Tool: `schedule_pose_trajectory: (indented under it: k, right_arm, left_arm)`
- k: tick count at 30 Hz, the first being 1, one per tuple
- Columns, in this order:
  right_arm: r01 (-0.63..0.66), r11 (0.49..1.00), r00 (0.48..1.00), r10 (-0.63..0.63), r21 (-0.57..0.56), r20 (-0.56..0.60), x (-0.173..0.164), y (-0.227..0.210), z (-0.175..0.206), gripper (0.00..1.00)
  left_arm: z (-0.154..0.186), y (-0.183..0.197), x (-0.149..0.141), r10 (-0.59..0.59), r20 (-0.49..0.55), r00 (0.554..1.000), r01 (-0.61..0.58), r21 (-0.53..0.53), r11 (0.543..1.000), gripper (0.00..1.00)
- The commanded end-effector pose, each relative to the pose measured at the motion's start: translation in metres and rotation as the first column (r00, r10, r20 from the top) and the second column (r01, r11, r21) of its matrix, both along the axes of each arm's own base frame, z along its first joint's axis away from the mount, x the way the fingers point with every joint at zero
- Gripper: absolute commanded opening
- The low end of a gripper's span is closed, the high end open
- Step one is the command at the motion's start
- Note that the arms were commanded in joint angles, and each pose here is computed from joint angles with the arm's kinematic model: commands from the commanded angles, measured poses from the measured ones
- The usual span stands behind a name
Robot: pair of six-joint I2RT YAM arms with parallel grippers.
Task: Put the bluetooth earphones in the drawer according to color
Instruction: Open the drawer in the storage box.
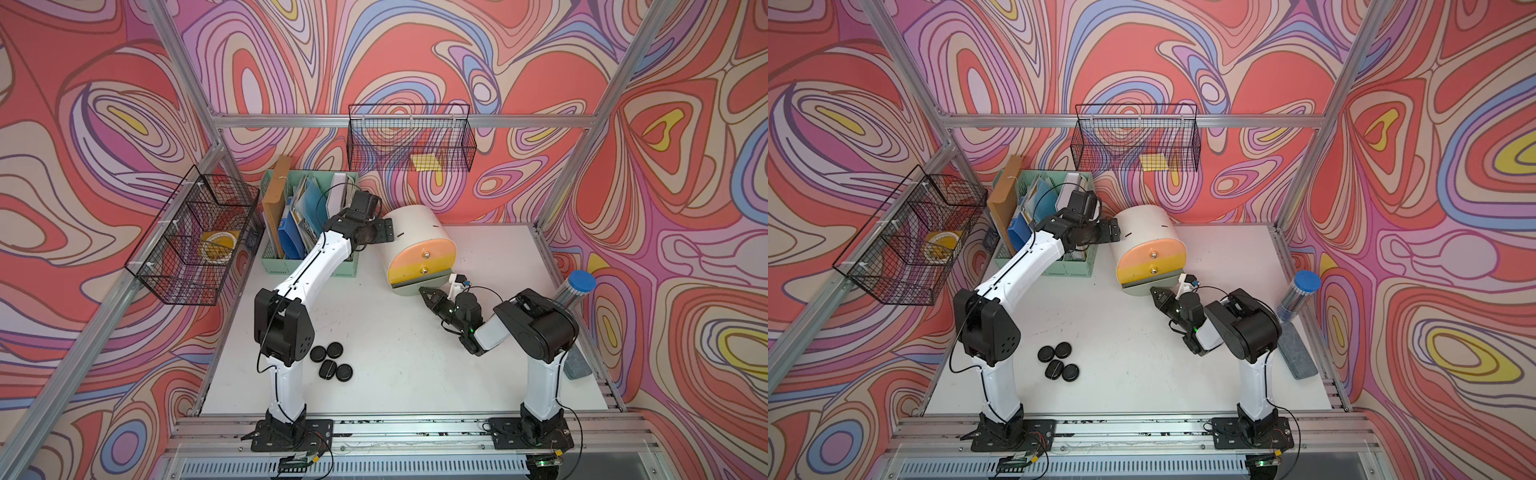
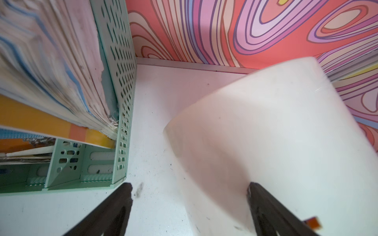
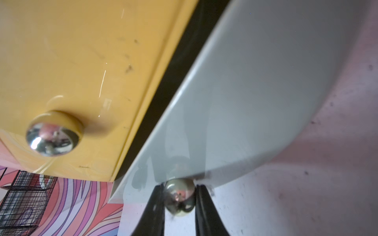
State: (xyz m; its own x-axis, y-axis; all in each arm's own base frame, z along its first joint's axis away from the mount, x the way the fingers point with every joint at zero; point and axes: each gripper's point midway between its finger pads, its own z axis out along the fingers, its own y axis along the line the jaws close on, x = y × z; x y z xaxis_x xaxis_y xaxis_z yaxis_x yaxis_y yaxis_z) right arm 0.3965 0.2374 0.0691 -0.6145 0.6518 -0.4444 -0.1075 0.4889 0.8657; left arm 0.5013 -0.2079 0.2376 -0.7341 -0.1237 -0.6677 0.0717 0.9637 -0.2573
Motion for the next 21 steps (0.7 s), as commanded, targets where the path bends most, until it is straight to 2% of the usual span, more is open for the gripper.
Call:
schedule_pose_trajectory:
  k: [1, 10, 11, 14, 21]
  right_arm:
    - [-0.019, 0.998, 0.999, 0.017, -0.052, -0.05, -0.014, -0.002, -0.009, 0.0]
    - [-0.015, 0.993, 0.994, 0.001, -0.121, -0.107, -0.031, -0.01, -0.007, 0.0]
    - [-0.015, 0.993, 0.996, 0.005, -0.117, -0.085, -0.031, -0.009, 0.005, 0.0]
    - [-0.016, 0.992, 0.996, 0.005, -0.128, -0.089, -0.032, -0.011, 0.011, 0.0]
    - [-0.019, 0.987, 0.994, 0.002, -0.157, -0.109, -0.039, -0.011, 0.012, 0.0]
  left_arm:
    - [-0.046, 0.004, -0.014, -0.006, -0.135, 0.991, 0.015, 0.065, 0.998, 0.93]
    - [-0.045, 0.004, -0.019, -0.002, -0.136, 0.991, 0.008, 0.044, 0.999, 0.93]
    - [-0.041, 0.004, -0.02, -0.005, -0.126, 0.992, 0.009, 0.038, 0.999, 0.93]
    - [-0.039, 0.007, -0.022, 0.002, -0.12, 0.993, 0.003, 0.046, 0.999, 0.93]
    - [-0.039, 0.01, -0.034, 0.002, -0.131, 0.991, 0.002, 0.031, 1.0, 0.92]
